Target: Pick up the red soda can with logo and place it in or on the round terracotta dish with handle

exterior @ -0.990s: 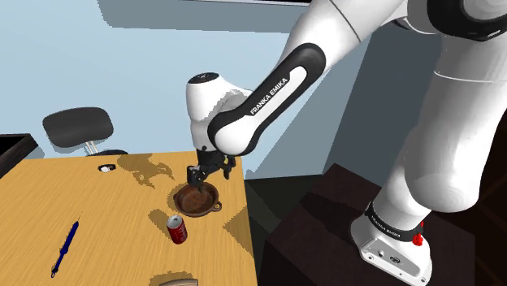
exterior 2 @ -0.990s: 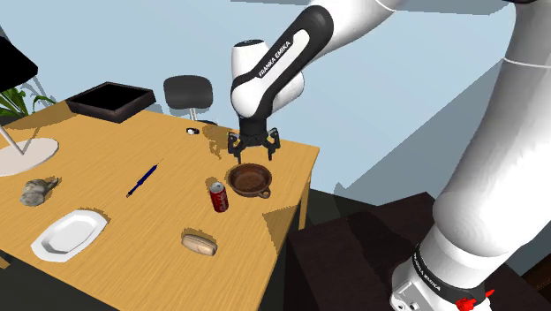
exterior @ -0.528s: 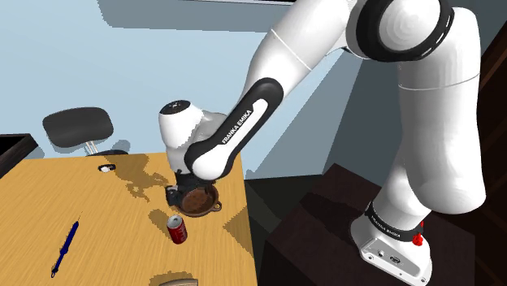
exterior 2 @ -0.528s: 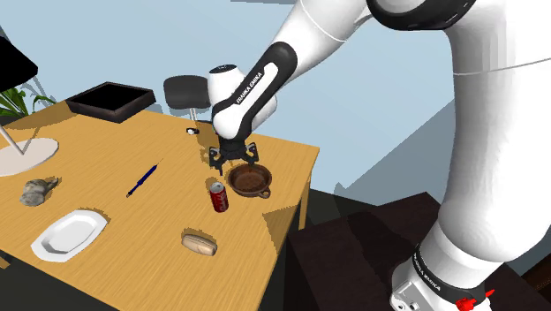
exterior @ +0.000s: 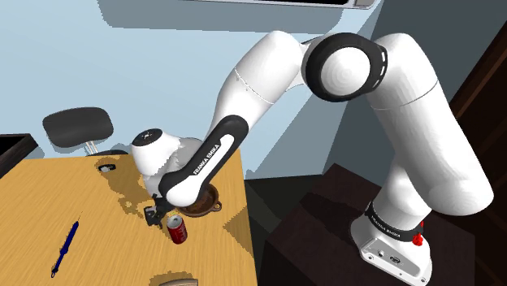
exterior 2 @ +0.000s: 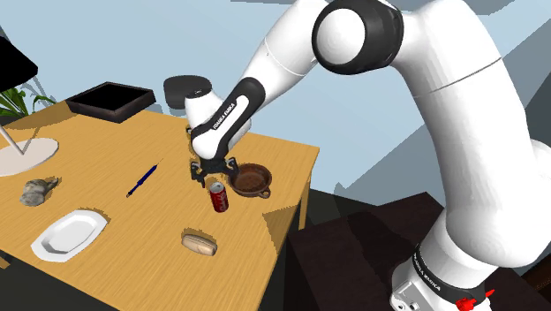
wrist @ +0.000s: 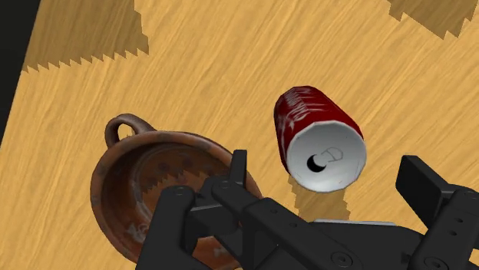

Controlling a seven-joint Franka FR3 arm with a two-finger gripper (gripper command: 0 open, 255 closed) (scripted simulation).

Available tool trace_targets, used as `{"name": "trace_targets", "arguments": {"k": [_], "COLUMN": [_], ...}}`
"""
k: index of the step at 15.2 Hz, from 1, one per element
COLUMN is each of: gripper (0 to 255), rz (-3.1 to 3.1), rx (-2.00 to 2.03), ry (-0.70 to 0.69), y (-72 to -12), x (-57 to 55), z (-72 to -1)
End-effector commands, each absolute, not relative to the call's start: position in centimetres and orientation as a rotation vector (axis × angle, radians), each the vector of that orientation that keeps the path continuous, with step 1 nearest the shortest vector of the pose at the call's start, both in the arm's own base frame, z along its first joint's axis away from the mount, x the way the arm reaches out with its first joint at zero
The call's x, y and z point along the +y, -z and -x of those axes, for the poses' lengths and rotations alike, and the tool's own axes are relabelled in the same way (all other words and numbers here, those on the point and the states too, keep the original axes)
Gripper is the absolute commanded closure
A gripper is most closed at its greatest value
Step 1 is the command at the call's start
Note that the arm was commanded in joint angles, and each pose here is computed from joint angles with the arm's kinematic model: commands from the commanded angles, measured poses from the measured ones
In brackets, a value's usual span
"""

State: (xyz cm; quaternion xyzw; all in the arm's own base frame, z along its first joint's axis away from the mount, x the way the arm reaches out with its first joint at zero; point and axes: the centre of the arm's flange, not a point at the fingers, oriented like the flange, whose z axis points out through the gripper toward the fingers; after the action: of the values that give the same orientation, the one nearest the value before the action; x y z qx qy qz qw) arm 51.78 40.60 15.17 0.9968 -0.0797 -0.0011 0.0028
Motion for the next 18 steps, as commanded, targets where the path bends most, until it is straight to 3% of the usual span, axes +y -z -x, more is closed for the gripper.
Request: {"name": "trace_targets", "arguments": {"k": [1,14,15,18], "gripper": [0,0,255,255], "rz": [-3.125,-3.125,-3.125,-3.125], "rx": [-0.251,-0.251,-0.251,-0.250], "ry": [0.001,0.001,0.001,0.001], "y": [-13.9,-10.9,-10.9,-10.9], "x": [41.0,41.0,41.0,41.0], "z": [-51.8,-51.8,-51.8,-51.8]}}
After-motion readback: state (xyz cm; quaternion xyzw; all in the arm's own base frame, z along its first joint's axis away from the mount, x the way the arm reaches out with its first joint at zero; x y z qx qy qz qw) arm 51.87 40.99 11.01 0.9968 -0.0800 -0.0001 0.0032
